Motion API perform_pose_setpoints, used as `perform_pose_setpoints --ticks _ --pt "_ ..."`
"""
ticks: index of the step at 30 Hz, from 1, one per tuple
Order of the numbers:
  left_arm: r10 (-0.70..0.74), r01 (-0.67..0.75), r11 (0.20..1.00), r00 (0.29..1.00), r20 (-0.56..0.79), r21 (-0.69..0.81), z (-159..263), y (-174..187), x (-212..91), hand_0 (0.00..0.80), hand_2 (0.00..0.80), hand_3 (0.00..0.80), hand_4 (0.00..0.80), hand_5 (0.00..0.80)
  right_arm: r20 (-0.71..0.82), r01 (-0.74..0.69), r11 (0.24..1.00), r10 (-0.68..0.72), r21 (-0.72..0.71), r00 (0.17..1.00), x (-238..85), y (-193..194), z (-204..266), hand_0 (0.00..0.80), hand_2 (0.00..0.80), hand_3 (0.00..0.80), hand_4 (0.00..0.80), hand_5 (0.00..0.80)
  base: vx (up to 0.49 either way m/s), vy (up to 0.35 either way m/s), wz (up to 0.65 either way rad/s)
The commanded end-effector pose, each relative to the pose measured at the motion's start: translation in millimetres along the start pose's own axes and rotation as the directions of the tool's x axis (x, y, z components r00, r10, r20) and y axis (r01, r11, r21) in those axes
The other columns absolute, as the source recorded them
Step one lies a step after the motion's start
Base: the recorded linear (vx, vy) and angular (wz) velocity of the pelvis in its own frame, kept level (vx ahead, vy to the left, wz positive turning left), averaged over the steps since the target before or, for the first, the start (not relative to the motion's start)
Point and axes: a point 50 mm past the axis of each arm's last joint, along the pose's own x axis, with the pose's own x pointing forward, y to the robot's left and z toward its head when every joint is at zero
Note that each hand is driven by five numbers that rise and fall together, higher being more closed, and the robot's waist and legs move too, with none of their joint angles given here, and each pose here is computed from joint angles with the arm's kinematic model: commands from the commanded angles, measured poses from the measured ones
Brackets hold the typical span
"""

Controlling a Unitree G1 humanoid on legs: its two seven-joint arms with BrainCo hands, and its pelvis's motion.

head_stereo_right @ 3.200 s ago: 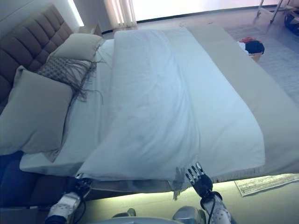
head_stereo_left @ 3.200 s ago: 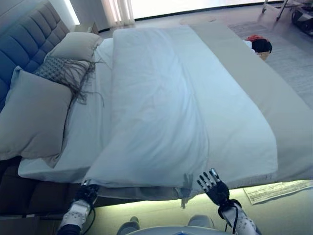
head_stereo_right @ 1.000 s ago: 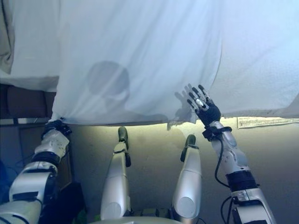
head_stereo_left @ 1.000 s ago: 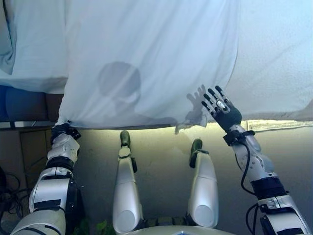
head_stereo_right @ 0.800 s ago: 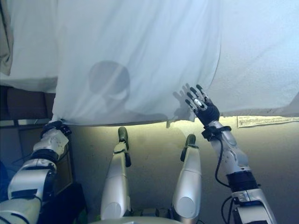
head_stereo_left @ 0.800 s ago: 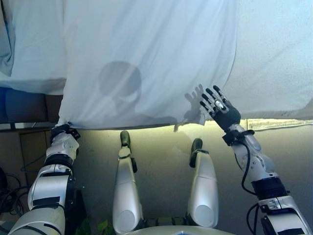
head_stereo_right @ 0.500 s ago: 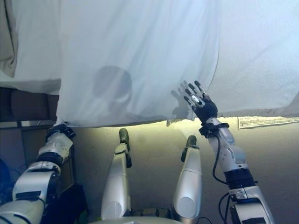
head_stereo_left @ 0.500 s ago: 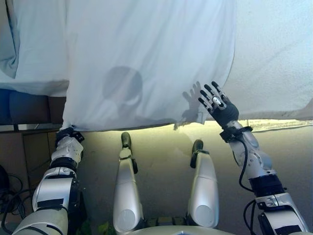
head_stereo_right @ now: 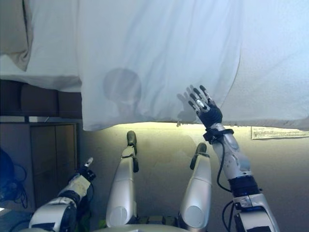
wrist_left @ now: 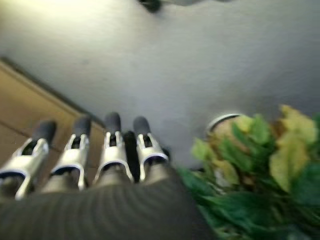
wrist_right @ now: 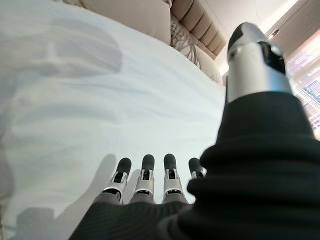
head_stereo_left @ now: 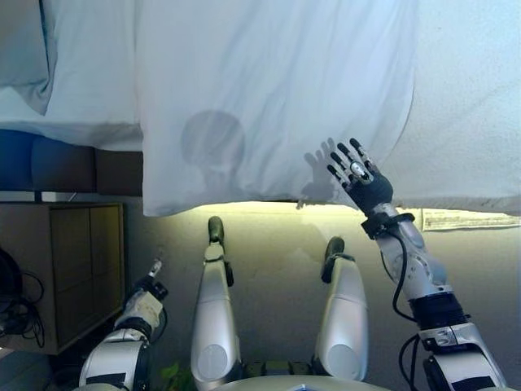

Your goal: Make the bed neatly

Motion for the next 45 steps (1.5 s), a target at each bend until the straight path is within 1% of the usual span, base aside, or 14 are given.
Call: perform_pose_setpoints --ticks 1,2,5,7,8,11,12,15,22,29,33,37,41,45 --pt "-0.097 0.133 0.98 0.967 0.235 -0.146 64 -4 -5 0.0 0.0 0.0 0.0 0.0 0.16 -0.017 0.999 0.01 0.042 0.987 -1 4 21 0.0 0.0 0.0 0.0 0.0 0.031 -0.061 0.07" --pt "-0.193 0.253 0.951 0.934 0.3 -0.178 77 -15 -10 0.0 0.0 0.0 0.0 0.0 0.166 -0.013 0.999 0.005 0.048 0.986 -2 1 22 0.0 0.0 0.0 0.0 0.0 0.006 -0.07 0.04" --pt "-0.567 0.698 0.681 0.695 0.443 -0.223 90 -56 -37 0.0 0.0 0.0 0.0 0.0 0.192 -0.004 0.998 -0.007 0.057 0.981 -13 -9 20 0.0 0.0 0.0 0.0 0.0 -0.031 -0.087 0.07" --pt "-0.741 0.879 0.457 0.46 0.489 -0.133 88 -76 -60 0.0 0.0 0.0 0.0 0.0 0.208 -0.001 0.998 -0.011 0.061 0.978 -18 -14 19 0.0 0.0 0.0 0.0 0.0 -0.043 -0.093 0.14" --pt "-0.825 0.952 0.3 0.292 0.484 -0.062 87 -89 -77 0.0 0.0 0.0 0.0 0.0 0.213 -0.003 0.998 -0.011 0.064 0.977 -20 -16 20 0.0 0.0 0.0 0.0 0.0 -0.023 -0.065 0.14" --pt "-0.878 1.0 0.002 -0.005 0.478 0.014 87 -113 -114 0.0 0.0 0.0 0.0 0.0 0.216 0.0 0.998 -0.015 0.066 0.976 -22 -18 21 0.0 0.0 0.0 0.0 0.0 -0.003 -0.012 0.08" --pt "-0.878 0.997 -0.074 -0.076 0.472 0.022 87 -119 -123 0.0 0.0 0.0 0.0 0.0 0.214 0.001 0.998 -0.015 0.065 0.977 -21 -17 20 0.0 0.0 0.0 0.0 0.0 0.0 0.0 0.0" --pt "-0.863 0.976 -0.215 -0.195 0.466 0.01 85 -137 -143 0.0 0.0 0.0 0.0 0.0 0.21 -0.009 0.998 -0.005 0.067 0.978 -15 -13 20 0.0 0.0 0.0 0.0 0.0 -0.002 0.011 0.0" --pt "-0.848 0.955 -0.288 -0.218 0.482 -0.074 96 -170 -158 0.0 0.0 0.0 0.0 0.0 0.227 -0.044 0.999 0.04 0.011 0.973 2 -2 37 0.0 0.0 0.0 0.0 0.0 -0.012 0.095 0.02" --pt "-0.855 0.982 -0.185 -0.142 0.499 -0.037 115 -173 -151 0.0 0.0 0.0 0.0 0.0 0.266 -0.048 0.995 0.069 -0.084 0.961 3 -1 65 0.0 0.0 0.0 0.0 0.0 0.022 0.22 0.01" --pt "-0.834 0.996 -0.065 -0.023 0.552 -0.057 138 -164 -141 0.0 0.0 0.0 0.0 0.0 0.286 -0.076 0.992 0.103 -0.104 0.953 1 -3 78 0.0 0.0 0.0 0.0 0.0 0.077 0.184 -0.01" --pt "-0.795 0.985 0.113 0.169 0.583 -0.13 151 -150 -122 0.0 0.0 0.0 0.0 0.0 0.276 -0.115 0.985 0.146 -0.125 0.95 0 4 79 0.0 0.0 0.0 0.0 0.0 0.02 0.135 -0.13" --pt "-0.734 0.952 0.215 0.305 0.607 -0.218 153 -127 -101 0.0 0.0 0.0 0.0 0.0 0.259 -0.128 0.978 0.167 -0.162 0.951 -3 9 81 0.0 0.0 0.0 0.0 0.0 0.032 0.136 -0.07" --pt "-0.703 0.916 0.278 0.399 0.589 -0.29 135 -115 -83 0.0 0.0 0.0 0.0 0.0 0.259 -0.128 0.974 0.174 -0.185 0.95 0 12 88 0.0 0.0 0.0 0.0 0.0 0.014 0.118 -0.04"
